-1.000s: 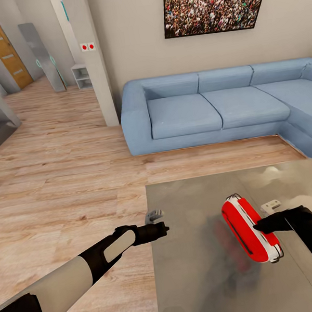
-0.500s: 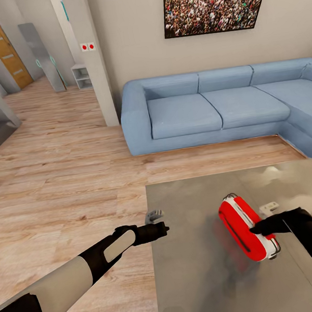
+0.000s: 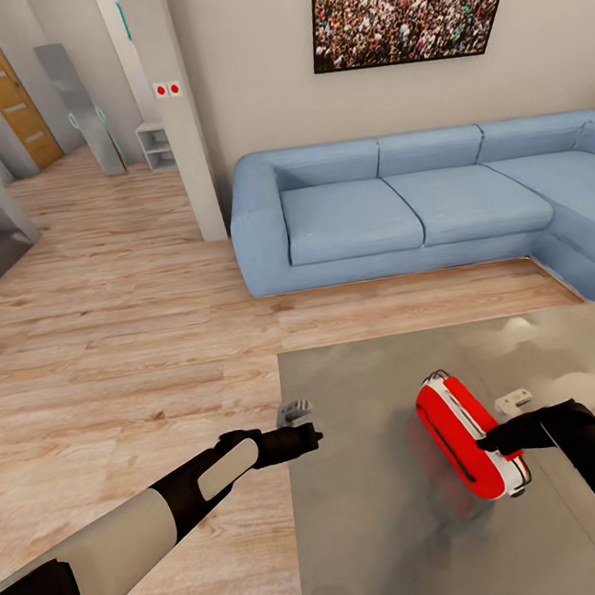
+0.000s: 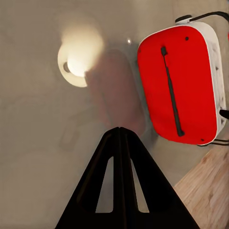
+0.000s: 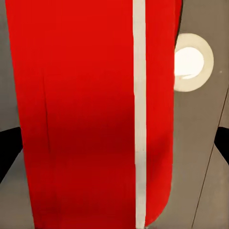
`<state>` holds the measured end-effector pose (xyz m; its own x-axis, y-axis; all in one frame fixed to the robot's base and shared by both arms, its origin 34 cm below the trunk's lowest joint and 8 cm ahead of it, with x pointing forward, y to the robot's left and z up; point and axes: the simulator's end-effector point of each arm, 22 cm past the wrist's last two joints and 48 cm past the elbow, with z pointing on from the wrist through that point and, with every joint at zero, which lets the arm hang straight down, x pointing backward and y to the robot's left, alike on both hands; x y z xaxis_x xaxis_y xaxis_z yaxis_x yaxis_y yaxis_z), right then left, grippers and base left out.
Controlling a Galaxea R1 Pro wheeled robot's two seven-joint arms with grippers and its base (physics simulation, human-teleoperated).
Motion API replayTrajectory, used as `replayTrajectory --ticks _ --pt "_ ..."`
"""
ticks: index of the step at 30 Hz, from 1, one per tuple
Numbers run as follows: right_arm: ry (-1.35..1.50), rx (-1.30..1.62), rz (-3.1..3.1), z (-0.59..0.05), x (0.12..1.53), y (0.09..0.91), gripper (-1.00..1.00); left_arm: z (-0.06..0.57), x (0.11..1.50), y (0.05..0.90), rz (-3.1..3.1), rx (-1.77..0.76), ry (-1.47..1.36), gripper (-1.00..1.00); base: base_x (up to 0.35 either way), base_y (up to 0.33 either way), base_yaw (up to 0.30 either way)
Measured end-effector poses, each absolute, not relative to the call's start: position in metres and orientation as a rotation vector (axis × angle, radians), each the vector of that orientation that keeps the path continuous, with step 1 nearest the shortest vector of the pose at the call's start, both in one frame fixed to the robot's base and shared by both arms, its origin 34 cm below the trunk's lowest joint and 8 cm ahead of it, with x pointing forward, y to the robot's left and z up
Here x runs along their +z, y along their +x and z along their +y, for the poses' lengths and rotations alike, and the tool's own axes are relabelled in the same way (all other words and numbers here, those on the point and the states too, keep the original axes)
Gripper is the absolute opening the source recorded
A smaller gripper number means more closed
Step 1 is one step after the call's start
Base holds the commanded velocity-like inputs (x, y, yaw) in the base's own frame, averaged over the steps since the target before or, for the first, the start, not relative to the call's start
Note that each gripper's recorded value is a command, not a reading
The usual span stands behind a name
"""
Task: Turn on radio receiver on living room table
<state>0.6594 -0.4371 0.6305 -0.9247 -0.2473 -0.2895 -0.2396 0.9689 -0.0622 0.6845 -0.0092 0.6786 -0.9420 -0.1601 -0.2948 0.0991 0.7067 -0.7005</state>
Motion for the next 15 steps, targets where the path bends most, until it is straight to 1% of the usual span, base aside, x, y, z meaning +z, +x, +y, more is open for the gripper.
replayTrajectory --ticks 15 --pt "-0.375 -0.043 2.791 -0.437 0.642 0.670 1.00 -0.010 0.679 0.684 2.580 -1.089 -0.047 -1.00 0.000 0.000 0.000"
